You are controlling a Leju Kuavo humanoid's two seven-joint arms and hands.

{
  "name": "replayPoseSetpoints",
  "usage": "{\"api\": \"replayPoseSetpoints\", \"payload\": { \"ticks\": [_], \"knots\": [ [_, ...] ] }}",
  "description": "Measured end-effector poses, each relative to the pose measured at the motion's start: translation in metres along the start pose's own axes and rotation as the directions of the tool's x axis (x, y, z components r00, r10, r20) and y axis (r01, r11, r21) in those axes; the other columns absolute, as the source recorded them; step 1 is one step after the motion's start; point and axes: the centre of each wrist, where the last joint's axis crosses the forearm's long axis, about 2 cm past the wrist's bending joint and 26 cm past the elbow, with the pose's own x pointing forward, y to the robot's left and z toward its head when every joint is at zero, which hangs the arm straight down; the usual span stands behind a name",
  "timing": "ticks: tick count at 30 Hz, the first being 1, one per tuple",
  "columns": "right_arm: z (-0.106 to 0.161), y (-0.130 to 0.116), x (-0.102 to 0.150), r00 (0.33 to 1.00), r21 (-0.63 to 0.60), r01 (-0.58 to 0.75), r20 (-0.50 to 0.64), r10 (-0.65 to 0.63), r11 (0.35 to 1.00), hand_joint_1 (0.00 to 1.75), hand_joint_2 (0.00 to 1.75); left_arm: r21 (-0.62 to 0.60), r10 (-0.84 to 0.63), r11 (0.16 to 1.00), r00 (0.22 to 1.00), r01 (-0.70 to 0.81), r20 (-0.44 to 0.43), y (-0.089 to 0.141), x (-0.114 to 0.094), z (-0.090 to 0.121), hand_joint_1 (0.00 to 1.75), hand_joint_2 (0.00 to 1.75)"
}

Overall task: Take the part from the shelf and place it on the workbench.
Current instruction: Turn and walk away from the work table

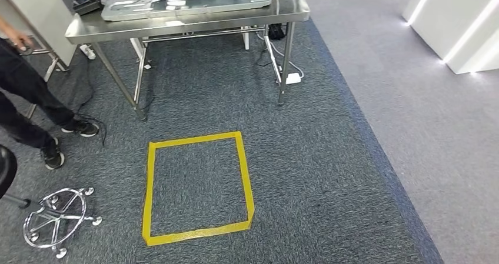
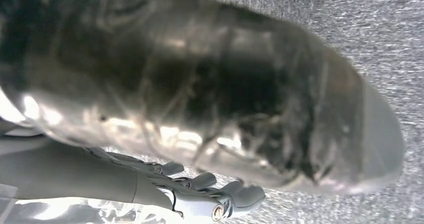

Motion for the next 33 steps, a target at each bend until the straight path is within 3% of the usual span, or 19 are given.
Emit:
{"api": "replayPoseSetpoints", "payload": {
  "ticks": [33],
  "knots": [
    [0.0027, 0.0047, 0.0009, 0.999, 0.041, -0.053, 0.007, 0.053, 0.998, 0.0, 0.0, 0.016, -0.006, 1.0, 1.0, 0.006, -0.006, -0.0005, -0.0003, 0.0003, 0.0, 0.0]
  ]
}}
